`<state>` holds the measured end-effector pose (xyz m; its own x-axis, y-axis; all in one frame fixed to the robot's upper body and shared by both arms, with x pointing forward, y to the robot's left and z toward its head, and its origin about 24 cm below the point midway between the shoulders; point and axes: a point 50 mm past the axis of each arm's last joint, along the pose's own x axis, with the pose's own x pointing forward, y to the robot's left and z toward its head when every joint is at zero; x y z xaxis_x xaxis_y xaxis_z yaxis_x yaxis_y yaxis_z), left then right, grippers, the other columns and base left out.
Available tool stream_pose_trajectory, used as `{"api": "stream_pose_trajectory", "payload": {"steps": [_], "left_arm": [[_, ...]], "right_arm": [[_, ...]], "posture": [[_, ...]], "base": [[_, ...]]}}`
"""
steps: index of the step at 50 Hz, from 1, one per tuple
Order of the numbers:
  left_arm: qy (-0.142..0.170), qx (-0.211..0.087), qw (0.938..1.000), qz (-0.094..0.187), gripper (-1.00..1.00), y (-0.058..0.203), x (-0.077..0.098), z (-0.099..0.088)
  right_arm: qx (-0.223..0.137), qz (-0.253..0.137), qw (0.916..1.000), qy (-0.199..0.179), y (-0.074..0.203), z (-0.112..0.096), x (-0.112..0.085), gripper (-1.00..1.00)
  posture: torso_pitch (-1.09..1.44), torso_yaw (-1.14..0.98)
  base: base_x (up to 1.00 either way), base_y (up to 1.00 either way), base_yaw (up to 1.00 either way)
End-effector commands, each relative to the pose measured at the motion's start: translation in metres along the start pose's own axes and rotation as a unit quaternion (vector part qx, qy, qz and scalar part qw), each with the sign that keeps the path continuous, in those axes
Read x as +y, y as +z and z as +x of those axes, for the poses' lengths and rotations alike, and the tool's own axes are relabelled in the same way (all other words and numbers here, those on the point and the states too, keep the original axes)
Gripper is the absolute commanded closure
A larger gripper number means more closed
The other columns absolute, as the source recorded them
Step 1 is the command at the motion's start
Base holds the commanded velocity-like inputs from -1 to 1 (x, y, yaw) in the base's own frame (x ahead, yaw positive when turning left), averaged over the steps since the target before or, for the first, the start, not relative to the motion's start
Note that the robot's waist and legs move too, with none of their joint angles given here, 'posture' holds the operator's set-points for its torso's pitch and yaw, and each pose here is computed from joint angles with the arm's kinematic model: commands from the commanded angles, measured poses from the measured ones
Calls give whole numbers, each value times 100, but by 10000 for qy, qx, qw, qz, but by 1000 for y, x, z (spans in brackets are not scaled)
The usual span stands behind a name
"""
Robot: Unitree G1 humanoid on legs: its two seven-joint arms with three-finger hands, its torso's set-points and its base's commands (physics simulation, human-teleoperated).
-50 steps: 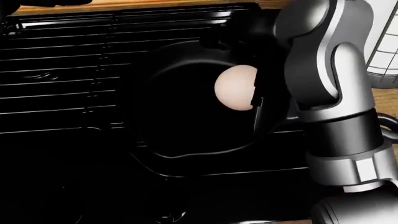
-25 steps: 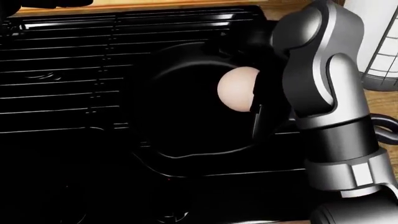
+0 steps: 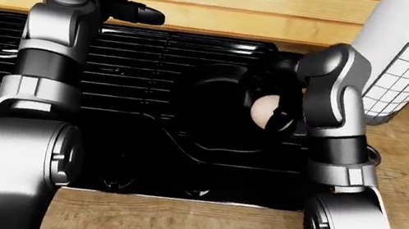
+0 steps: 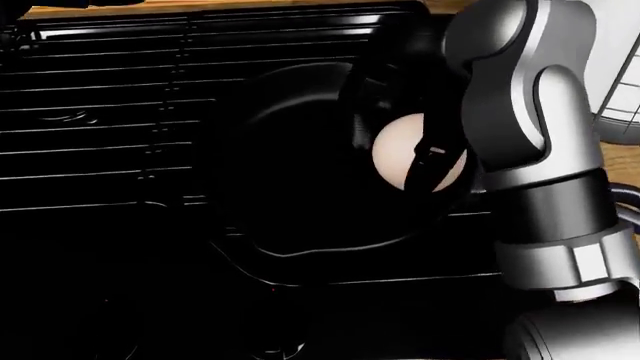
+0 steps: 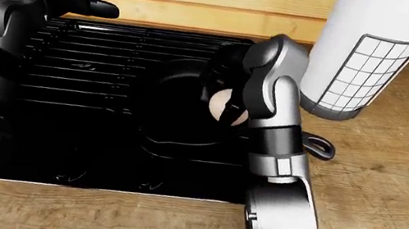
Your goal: Pick the egg from the pan and place it in the bowl.
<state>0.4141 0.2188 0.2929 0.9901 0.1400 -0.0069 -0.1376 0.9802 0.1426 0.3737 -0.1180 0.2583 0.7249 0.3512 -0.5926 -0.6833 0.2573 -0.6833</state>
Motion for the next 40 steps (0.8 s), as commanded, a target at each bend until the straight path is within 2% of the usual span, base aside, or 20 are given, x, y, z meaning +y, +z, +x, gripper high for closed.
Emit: {"api": "stream_pose_trajectory", "payload": {"steps": [1,9,13,14,15,16,17,18,20,25,32,40], "left_arm": [[46,-570,9984,-7,-100,30,3,-6],[53,-574,9983,6,-100,30,3,-6],[62,-577,9983,7,-100,30,4,-7],[72,-574,9983,8,-100,30,5,-7],[75,-573,9983,9,-100,30,5,-7],[79,-574,9983,11,-100,30,5,-7],[80,-576,9983,8,-100,30,5,-7],[79,-577,9983,9,-100,31,5,-7],[86,-593,9982,3,-100,34,6,-7],[80,-641,9979,13,-100,40,8,-10],[65,-669,9977,2,-100,45,7,-12],[71,-663,9978,28,-100,46,8,-14]], "right_arm": [[-245,-170,9977,-608,16,-24,-22,100],[-241,-39,9928,-1168,20,-40,-47,100],[-384,128,9897,-1377,21,-51,-58,100],[-651,267,9853,-1554,24,-58,-64,100],[-710,322,9838,-1612,24,-61,-66,100],[-959,567,9796,-1674,27,-67,-73,100],[-1055,608,9763,-1788,27,-74,-79,100],[-1109,863,9717,-1899,25,-79,-85,100],[-1160,984,9669,-2047,22,-84,-91,100],[-1349,1320,9561,-2242,18,-93,-99,100],[-1400,1376,9507,-2400,14,-97,-105,100],[-1387,1392,9487,-2479,7,-94,-104,100]], "posture": [[0,0],[0,0],[0,0],[0,0],[0,0],[0,0],[0,0],[0,0],[0,0],[0,0],[0,0],[0,0]], "base": [[0,0,0],[0,0,0],[0,0,0],[0,0,0],[0,0,0],[0,0,0],[0,0,0],[0,0,0],[0,0,0],[0,0,0],[0,0,0],[0,0,0]]}}
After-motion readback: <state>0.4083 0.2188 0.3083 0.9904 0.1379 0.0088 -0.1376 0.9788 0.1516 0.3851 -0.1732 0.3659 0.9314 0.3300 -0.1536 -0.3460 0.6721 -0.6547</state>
